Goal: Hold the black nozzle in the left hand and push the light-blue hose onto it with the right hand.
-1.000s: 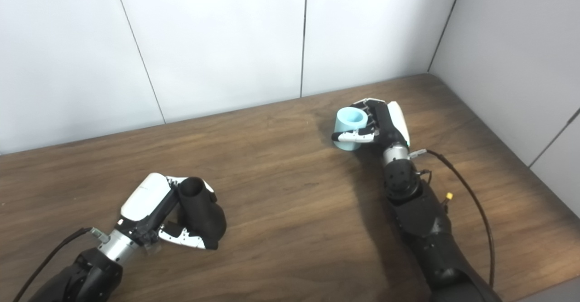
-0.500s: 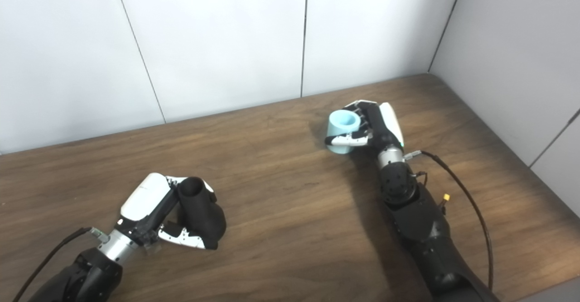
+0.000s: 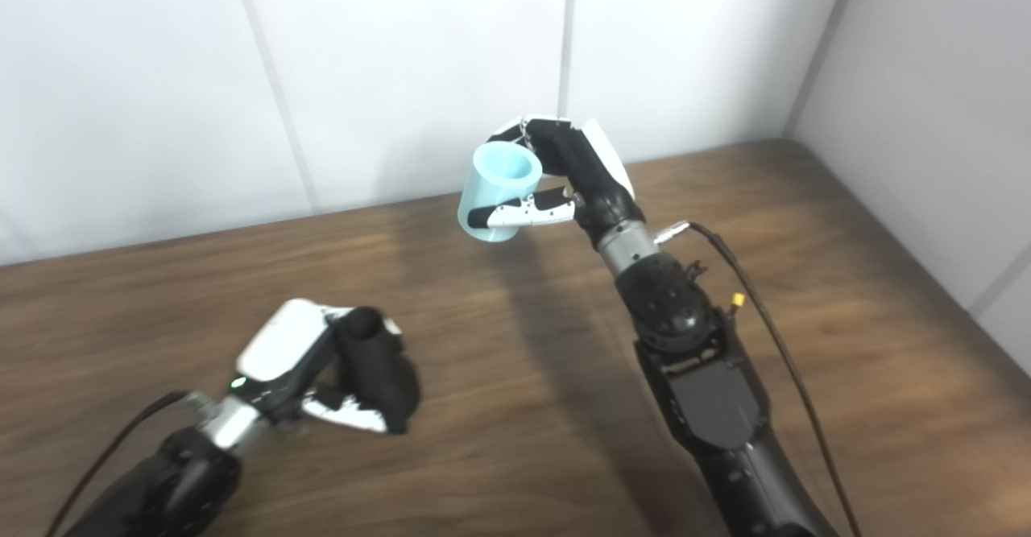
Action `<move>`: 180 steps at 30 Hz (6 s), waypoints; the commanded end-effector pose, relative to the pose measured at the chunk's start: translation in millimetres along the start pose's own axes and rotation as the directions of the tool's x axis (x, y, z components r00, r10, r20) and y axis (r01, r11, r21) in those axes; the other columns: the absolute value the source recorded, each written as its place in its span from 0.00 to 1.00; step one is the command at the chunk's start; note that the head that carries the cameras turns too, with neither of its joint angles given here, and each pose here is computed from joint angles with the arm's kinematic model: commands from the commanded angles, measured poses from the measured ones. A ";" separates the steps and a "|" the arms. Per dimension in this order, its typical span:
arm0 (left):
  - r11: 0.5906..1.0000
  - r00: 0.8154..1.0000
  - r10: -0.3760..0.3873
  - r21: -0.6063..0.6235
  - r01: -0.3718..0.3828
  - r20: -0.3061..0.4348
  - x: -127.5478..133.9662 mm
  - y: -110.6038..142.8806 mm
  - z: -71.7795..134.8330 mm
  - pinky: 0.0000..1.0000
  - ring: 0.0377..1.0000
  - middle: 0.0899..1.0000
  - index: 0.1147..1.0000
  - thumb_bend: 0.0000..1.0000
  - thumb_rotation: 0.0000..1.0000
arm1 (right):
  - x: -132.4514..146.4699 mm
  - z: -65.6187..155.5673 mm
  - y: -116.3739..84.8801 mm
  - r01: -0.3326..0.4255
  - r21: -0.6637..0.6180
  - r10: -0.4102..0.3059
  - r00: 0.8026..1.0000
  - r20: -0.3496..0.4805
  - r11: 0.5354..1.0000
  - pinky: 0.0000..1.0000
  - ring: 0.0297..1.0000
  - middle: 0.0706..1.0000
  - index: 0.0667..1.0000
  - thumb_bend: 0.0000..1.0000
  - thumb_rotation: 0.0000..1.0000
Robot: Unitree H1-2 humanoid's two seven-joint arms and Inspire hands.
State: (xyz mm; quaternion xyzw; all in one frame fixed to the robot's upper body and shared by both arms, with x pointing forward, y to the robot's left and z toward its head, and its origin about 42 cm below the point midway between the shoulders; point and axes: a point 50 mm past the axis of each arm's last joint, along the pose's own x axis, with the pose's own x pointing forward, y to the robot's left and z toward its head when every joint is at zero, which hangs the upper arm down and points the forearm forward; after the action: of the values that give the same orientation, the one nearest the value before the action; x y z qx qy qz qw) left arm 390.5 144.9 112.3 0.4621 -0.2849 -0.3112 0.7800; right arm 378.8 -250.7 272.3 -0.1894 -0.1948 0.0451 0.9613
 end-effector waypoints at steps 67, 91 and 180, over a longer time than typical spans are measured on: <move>0.960 0.955 -0.265 -0.130 0.248 -0.134 -34.3 -105.6 22.8 0.30 0.33 0.41 0.49 0.50 0.00 | 5.9 41.9 67.2 -0.345 -0.036 0.346 0.938 0.031 0.938 0.31 0.40 0.43 0.48 0.52 0.00; 0.963 0.957 -0.253 -0.127 0.236 -0.141 -32.3 -102.2 21.9 0.32 0.34 0.41 0.48 0.50 0.00 | -2.9 65.5 68.0 -0.374 -0.081 0.382 0.915 0.134 0.924 0.30 0.40 0.44 0.48 0.52 0.00; 0.968 0.956 -0.236 -0.126 0.215 -0.177 -36.2 -90.6 18.3 0.35 0.36 0.44 0.46 0.50 0.00 | -78.9 -31.4 96.7 -0.591 -0.146 0.530 0.789 -0.310 0.794 0.33 0.37 0.43 0.50 0.51 0.00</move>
State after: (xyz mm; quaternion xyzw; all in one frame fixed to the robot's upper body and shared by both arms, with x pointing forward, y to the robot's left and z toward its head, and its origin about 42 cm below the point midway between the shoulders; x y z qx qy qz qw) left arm 383.1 112.2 110.1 0.4543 -0.2663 -0.3124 0.7906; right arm 336.2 -182.4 230.4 -0.3410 -0.1293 0.2116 0.9068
